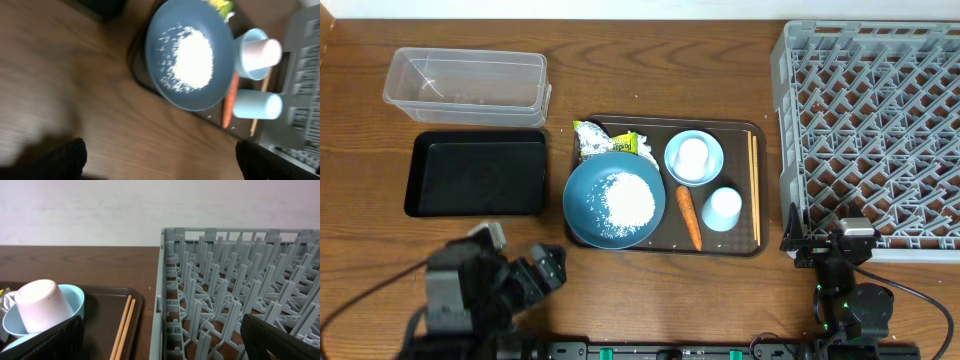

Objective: Sort waste into correct bins and load items into the dishwasher rack
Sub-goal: 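Move the left gripper forward over the blue rice bowl, then lower the left gripper and grasp the blue bowl's rim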

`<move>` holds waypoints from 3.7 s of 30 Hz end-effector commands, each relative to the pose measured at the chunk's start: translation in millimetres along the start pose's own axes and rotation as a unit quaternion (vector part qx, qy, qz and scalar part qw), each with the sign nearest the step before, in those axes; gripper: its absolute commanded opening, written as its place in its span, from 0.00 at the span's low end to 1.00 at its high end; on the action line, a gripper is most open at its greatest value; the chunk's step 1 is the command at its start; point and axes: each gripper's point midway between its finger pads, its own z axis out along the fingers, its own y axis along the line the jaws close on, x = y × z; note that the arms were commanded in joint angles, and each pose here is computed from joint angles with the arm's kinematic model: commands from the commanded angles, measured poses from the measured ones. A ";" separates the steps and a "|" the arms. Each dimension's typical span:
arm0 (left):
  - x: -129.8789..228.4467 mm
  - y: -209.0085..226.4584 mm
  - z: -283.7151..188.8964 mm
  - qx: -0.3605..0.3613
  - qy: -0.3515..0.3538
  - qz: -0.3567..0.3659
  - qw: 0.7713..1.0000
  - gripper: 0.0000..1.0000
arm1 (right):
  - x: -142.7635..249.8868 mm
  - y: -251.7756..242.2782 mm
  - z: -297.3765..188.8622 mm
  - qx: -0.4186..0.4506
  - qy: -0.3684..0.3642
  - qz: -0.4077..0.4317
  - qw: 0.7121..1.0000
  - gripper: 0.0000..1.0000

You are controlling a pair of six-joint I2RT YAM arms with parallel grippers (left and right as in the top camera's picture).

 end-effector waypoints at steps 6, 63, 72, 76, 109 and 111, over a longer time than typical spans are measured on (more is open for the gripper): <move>-25.0 -33.0 -0.3 0.009 0.020 0.073 0.997 0.98 | 1.7 4.9 0.1 -0.008 0.003 -0.008 1.000 0.99; 66.0 -120.9 189.0 -0.091 0.149 0.397 0.901 0.98 | 1.8 4.9 0.1 -0.008 0.003 -0.008 1.000 0.99; 72.2 -131.7 197.5 -0.072 0.140 0.446 0.881 0.98 | 1.7 4.8 0.1 -0.008 0.003 -0.008 1.000 0.99; 72.3 -124.3 204.0 -0.099 0.132 0.460 0.873 0.98 | 1.7 4.9 0.1 -0.008 0.003 -0.008 1.000 0.99; 76.4 -95.6 238.1 -0.165 0.136 0.476 0.853 0.58 | 1.7 4.8 0.1 -0.008 0.003 -0.008 1.000 0.99; 76.4 -95.7 238.1 -0.164 0.136 0.476 0.853 0.57 | 1.7 4.8 0.1 -0.008 0.003 -0.008 1.000 0.99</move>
